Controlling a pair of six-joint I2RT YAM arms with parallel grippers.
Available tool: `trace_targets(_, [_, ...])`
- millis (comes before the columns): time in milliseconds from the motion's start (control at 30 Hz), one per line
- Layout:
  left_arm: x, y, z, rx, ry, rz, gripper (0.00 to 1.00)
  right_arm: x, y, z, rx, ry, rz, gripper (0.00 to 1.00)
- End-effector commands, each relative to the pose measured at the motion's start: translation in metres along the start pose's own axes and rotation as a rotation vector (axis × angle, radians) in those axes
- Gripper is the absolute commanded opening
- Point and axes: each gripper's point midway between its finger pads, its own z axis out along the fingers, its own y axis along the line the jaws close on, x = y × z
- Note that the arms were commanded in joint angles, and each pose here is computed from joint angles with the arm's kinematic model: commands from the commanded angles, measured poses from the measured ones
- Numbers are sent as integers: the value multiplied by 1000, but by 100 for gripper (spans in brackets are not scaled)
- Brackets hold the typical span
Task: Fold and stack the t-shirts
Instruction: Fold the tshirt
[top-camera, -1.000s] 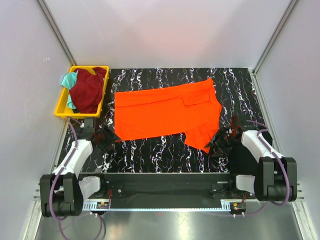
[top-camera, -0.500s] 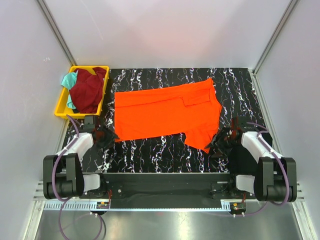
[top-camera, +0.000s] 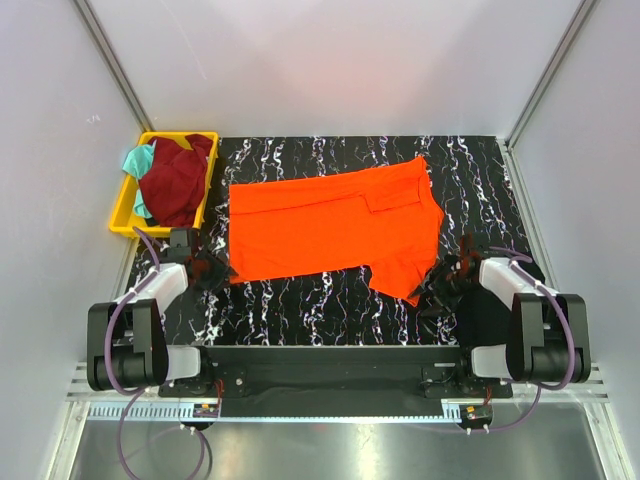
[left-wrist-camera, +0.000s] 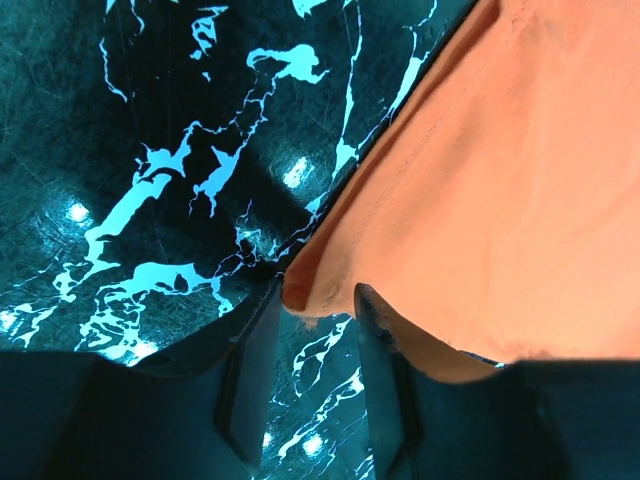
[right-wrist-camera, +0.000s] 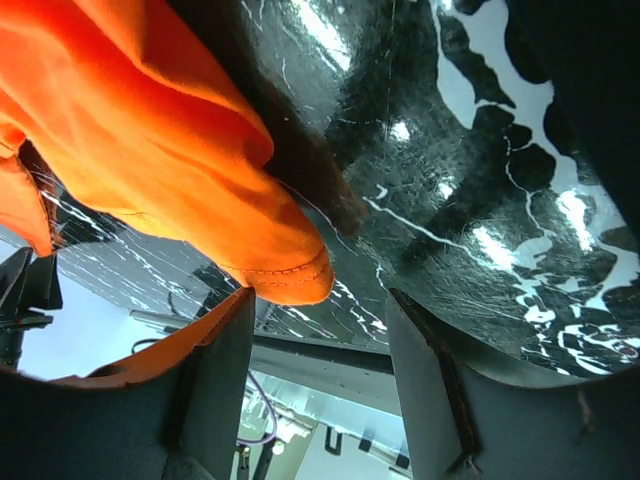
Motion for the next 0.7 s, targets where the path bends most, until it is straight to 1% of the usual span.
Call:
trace_targets(0, [-7,-2,0,5,-33,4,39,-8,10,0,-34,-11,3,62])
trace_targets(67, [-7,-1,1,3,-31,16,34,-10,9,1,-25,-17,7,61])
trace_targets(100, [-8,-3,1,6,-29,23,28,-11,9,1,-22,-20,12,61])
trace_targets(133, [-9,-3,2,4,-24,32,25,-13,9,2,-16,-27,15,60])
trace_targets(167, [-9,-4,3,8,-20,35,22,-14,9,2,-15,-28,19,57])
trace_targets(200, [-9,-5,3,9,-17,38,16,-15,9,3,-12,-29,24,55])
trace_targets(267, [-9,-7,2,16,-14,48,11,-17,8,5,-4,-35,33,53])
trace_targets(300, [-9,-7,2,16,-12,51,8,-19,9,5,-7,-42,33,48])
trace_targets(333, [-10,-8,2,19,-15,59,0,-21,8,7,-2,-47,34,46])
trace_targets(400, [-11,-10,1,27,-13,69,0,-23,6,9,4,-50,37,39])
trace_targets(433, [-11,-11,0,29,-13,80,0,-25,8,9,0,-56,34,29])
trace_targets(500, [-10,-11,0,30,-8,89,0,-28,10,8,-2,-66,15,17])
trace_targets(533, [-10,-11,-1,33,-8,95,0,-29,11,7,-3,-72,7,4])
trace_targets(567, [-10,-10,-1,30,-8,98,0,-29,11,6,-3,-72,4,0])
trace_targets(667, [-9,-9,-5,30,-16,112,0,-21,8,1,8,-56,15,0])
